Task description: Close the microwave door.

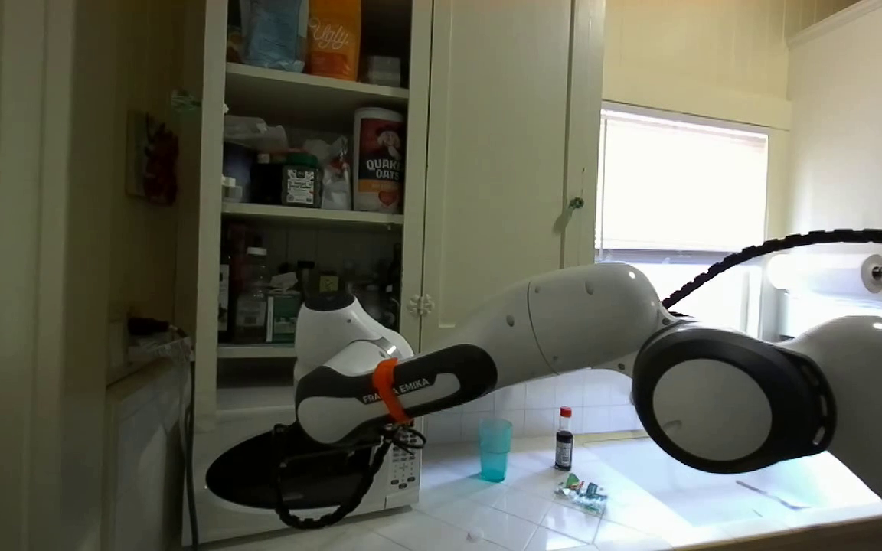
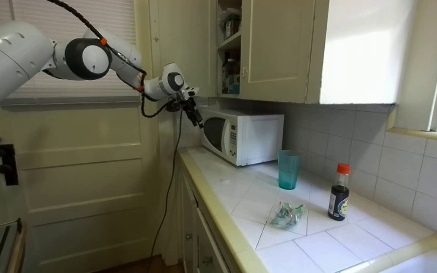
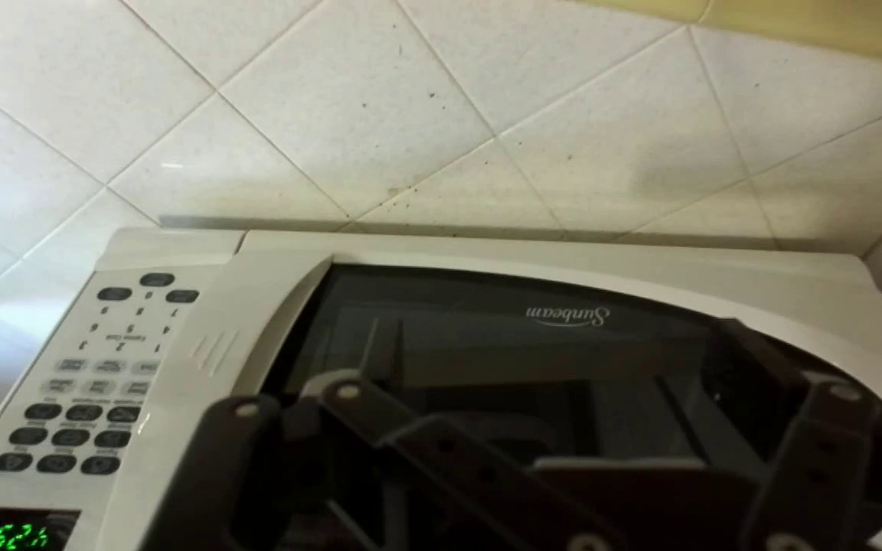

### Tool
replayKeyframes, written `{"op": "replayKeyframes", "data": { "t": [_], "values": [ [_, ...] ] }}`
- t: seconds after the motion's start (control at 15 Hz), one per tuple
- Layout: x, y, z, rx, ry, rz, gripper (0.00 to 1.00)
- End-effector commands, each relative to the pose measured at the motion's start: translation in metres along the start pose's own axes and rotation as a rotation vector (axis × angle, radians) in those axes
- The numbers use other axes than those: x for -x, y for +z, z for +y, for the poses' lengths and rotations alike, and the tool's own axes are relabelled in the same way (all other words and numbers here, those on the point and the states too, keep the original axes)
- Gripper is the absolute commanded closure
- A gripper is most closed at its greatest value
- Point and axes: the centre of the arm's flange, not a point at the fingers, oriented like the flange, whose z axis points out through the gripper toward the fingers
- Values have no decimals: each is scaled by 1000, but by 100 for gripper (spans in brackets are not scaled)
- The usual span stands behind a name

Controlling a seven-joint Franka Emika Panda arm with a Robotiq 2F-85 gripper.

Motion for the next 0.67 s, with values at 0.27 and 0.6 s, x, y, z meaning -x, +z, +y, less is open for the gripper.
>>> {"op": "replayKeyframes", "data": {
  "t": [0.27, 0.6],
  "values": [
    [3, 18, 10, 18, 48, 2, 0],
    [-30, 31, 11, 96, -11, 112, 0]
  ]
}}
